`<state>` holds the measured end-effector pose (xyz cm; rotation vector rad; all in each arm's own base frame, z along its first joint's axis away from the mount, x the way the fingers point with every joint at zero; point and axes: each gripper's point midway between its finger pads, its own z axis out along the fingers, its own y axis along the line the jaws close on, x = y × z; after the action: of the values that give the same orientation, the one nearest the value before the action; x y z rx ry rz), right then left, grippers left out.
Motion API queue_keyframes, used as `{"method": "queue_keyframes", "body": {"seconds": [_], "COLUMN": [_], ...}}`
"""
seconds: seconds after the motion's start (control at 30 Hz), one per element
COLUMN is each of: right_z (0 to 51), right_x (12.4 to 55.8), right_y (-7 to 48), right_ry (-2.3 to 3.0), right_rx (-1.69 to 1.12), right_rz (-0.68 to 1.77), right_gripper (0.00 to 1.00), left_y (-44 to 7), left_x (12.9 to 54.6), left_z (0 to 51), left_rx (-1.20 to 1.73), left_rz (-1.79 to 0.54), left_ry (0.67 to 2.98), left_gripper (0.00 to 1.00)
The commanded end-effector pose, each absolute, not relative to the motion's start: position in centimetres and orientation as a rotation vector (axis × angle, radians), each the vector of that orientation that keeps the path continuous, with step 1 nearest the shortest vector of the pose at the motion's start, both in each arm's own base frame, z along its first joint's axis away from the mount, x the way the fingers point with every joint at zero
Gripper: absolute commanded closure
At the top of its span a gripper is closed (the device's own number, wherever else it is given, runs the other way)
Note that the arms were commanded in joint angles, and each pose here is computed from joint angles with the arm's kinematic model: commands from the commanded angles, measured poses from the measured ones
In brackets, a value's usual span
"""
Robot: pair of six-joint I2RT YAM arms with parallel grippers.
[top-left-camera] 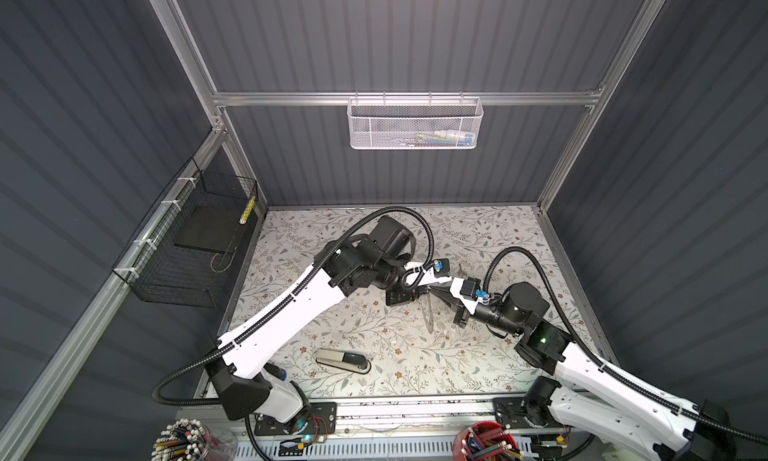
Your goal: Put the keys on the keyring
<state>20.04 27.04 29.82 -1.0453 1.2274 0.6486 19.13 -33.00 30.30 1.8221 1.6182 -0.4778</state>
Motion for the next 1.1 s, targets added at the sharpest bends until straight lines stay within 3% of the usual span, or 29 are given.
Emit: {"method": "queue_keyframes", "body": {"seconds": [0.0, 0.1, 0.2, 0.6, 1.07], "right_z": [31.0, 31.6, 32.0, 33.4, 34.2], "right_x": [20.3, 20.2, 19.9, 18.8, 19.4], "right_y": [26.8, 26.6, 26.6, 26.6, 26.4], "right_ry": [1.210, 1.184, 1.151, 1.039, 1.021], "right_rx": [-0.999, -0.971, -0.955, -0.926, -0.849], "right_rz": [0.668, 0.685, 0.706, 0.771, 0.795], "right_gripper": [1.00, 1.00, 1.00, 1.00, 1.00], "left_y": [-32.9, -31.8, -31.4, -31.4, -32.9], "left_x": [19.0, 19.9, 19.8, 19.8, 19.0], "left_z": [31.9, 32.4, 32.4, 29.3, 30.5], "left_rx": [1.738, 1.628, 1.551, 1.435, 1.335], "left_rz": [-0.448, -0.410, -0.439, -0.531, -0.697], "left_ry": [1.576, 1.577, 1.588, 1.632, 1.539], "left_gripper": [0.59, 0.47, 0.44, 0.51, 0.54]}}
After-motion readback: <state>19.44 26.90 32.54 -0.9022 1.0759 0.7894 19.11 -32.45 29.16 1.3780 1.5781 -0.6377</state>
